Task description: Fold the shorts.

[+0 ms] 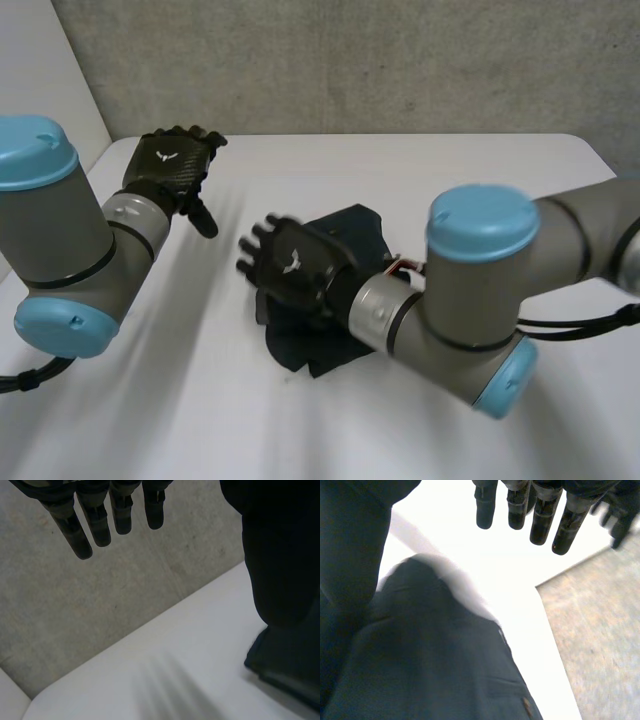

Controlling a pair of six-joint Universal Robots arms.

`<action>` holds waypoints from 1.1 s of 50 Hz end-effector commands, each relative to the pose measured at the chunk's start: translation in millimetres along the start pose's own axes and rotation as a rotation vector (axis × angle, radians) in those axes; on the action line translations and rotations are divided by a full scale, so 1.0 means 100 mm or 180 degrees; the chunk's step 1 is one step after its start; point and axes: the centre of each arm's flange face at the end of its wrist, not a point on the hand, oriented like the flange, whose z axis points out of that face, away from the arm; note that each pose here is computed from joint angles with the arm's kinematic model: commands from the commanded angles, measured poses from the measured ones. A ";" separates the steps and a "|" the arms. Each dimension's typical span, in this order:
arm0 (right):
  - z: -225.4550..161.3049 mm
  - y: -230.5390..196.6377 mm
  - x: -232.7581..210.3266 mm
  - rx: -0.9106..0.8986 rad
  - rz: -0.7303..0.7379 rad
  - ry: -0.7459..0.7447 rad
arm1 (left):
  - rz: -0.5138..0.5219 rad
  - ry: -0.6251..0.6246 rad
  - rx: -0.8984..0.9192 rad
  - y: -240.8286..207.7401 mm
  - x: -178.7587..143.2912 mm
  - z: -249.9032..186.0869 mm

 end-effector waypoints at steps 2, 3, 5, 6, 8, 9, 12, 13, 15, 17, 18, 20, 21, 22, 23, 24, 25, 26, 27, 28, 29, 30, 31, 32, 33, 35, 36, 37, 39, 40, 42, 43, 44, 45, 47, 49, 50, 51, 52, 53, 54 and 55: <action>-0.37 -0.07 1.05 0.0301 0.2140 0.0966 | -0.0045 0.0215 0.0254 -0.24 0.27 -0.01; -0.39 -0.02 1.10 0.0296 0.2259 0.1034 | -0.0063 0.0251 0.0252 -0.23 0.31 -0.01; -0.42 0.12 1.19 0.0211 0.2427 0.1206 | -0.0115 0.0356 0.0256 -0.22 0.45 -0.01; -0.42 0.16 1.21 0.0178 0.2432 0.1243 | -0.0137 0.0388 0.0251 -0.21 0.49 0.00; -0.42 0.23 1.23 0.0104 0.2431 0.1285 | -0.0174 0.0459 0.0222 -0.17 0.59 0.01; -0.38 0.33 1.19 -0.0021 0.2445 0.1282 | -0.0199 0.0517 0.0181 -0.11 0.67 0.03; -0.28 0.54 1.10 -0.0313 0.2448 0.1194 | -0.0190 0.0611 0.0075 0.03 0.81 0.06; -0.25 0.60 1.07 -0.0396 0.2450 0.1164 | -0.0173 0.0666 -0.0013 0.13 0.90 0.07; -0.20 0.72 1.01 -0.0566 0.2461 0.1098 | -0.0158 0.0697 -0.0101 0.22 0.96 0.09; -0.14 0.88 0.93 -0.0795 0.2462 0.1049 | -0.0127 0.0725 -0.0287 0.39 1.00 0.14; -0.13 0.92 0.91 -0.0860 0.2452 0.1050 | -0.0112 0.0733 -0.0359 0.44 1.02 0.15; -0.09 1.04 0.84 -0.1024 0.2418 0.1029 | -0.0069 0.0738 -0.0607 0.61 1.04 0.16; -0.08 1.09 0.81 -0.1081 0.2400 0.1020 | -0.0050 0.0733 -0.0687 0.65 1.05 0.16; -0.07 1.12 0.79 -0.1121 0.2373 0.1015 | -0.0035 0.0717 -0.0763 0.69 1.05 0.16; -0.06 1.15 0.77 -0.1154 0.2344 0.1008 | -0.0021 0.0701 -0.0844 0.73 1.04 0.16; -0.05 1.20 0.74 -0.1204 0.2293 0.0992 | 0.0016 0.0678 -0.0983 0.80 1.03 0.15; -0.05 1.21 0.73 -0.1220 0.2266 0.0977 | 0.0031 0.0660 -0.1050 0.83 1.03 0.14; -0.04 1.25 0.69 -0.1265 0.2235 0.0942 | 0.0055 0.0639 -0.1150 0.87 1.02 0.12; -0.04 1.25 0.69 -0.1275 0.2215 0.0931 | 0.0069 0.0623 -0.1192 0.88 1.01 0.11; -0.04 1.26 0.67 -0.1289 0.2198 0.0918 | 0.0079 0.0615 -0.1232 0.90 1.00 0.10; -0.05 1.27 0.67 -0.1301 0.2185 0.0913 | 0.0084 0.0608 -0.1248 0.89 1.00 0.10; -0.05 1.27 0.66 -0.1319 0.2165 0.0897 | 0.0094 0.0601 -0.1287 0.89 0.99 0.08; -0.05 1.28 0.65 -0.1329 0.2158 0.0882 | 0.0096 0.0602 -0.1297 0.90 0.99 0.08; -0.05 1.28 0.65 -0.1338 0.2148 0.0874 | 0.0094 0.0600 -0.1288 0.88 0.98 0.07; -0.06 1.28 0.65 -0.1344 0.2131 0.0867 | 0.0099 0.0601 -0.1287 0.87 0.98 0.07; -0.06 1.27 0.64 -0.1364 0.2061 0.0841 | 0.0148 0.0613 -0.1292 0.86 0.98 0.06; -0.06 1.27 0.65 -0.1369 0.2037 0.0839 | 0.0175 0.0617 -0.1280 0.85 0.97 0.06; -0.07 1.27 0.65 -0.1370 0.2001 0.0834 | 0.0199 0.0616 -0.1274 0.84 0.97 0.06; -0.08 1.22 0.69 -0.1351 0.1897 0.0843 | 0.0298 0.0648 -0.1242 0.80 0.97 0.05; -0.08 1.19 0.72 -0.1331 0.1870 0.0855 | 0.0319 0.0655 -0.1225 0.78 0.96 0.05; -0.12 1.03 0.83 -0.1219 0.1815 0.0929 | 0.0330 0.0654 -0.1121 0.64 0.93 0.04; -0.14 0.97 0.88 -0.1167 0.1793 0.0968 | 0.0313 0.0643 -0.1055 0.56 0.91 0.03; -0.16 0.90 0.93 -0.1112 0.1772 0.1010 | 0.0295 0.0631 -0.0984 0.46 0.89 0.02; -0.22 0.76 1.05 -0.1004 0.1739 0.1134 | 0.0263 0.0597 -0.0830 0.27 0.84 -0.01; -0.31 0.61 1.21 -0.0890 0.1747 0.1336 | 0.0221 0.0547 -0.0658 0.05 0.77 -0.05; -0.46 0.36 1.48 -0.0654 0.1787 0.1745 | 0.0108 0.0386 -0.0390 -0.30 0.56 -0.10; -0.53 0.30 1.58 -0.0584 0.1803 0.1917 | 0.0059 0.0304 -0.0295 -0.43 0.45 -0.12; -0.61 0.23 1.68 -0.0522 0.1811 0.2103 | 0.0002 0.0205 -0.0209 -0.54 0.34 -0.14; -0.77 0.14 1.86 -0.0444 0.1828 0.2447 | -0.0063 0.0112 -0.0127 -0.65 0.22 -0.16; -0.86 0.09 1.94 -0.0424 0.1827 0.2612 | -0.0208 -0.0066 0.0018 -0.82 -0.01 -0.19; -0.94 0.05 2.01 -0.0427 0.1822 0.2760 | -0.0279 -0.0142 0.0080 -0.91 -0.11 -0.22; -1.02 0.02 2.06 -0.0442 0.1809 0.2886 | -0.0336 -0.0208 0.0124 -0.97 -0.20 -0.25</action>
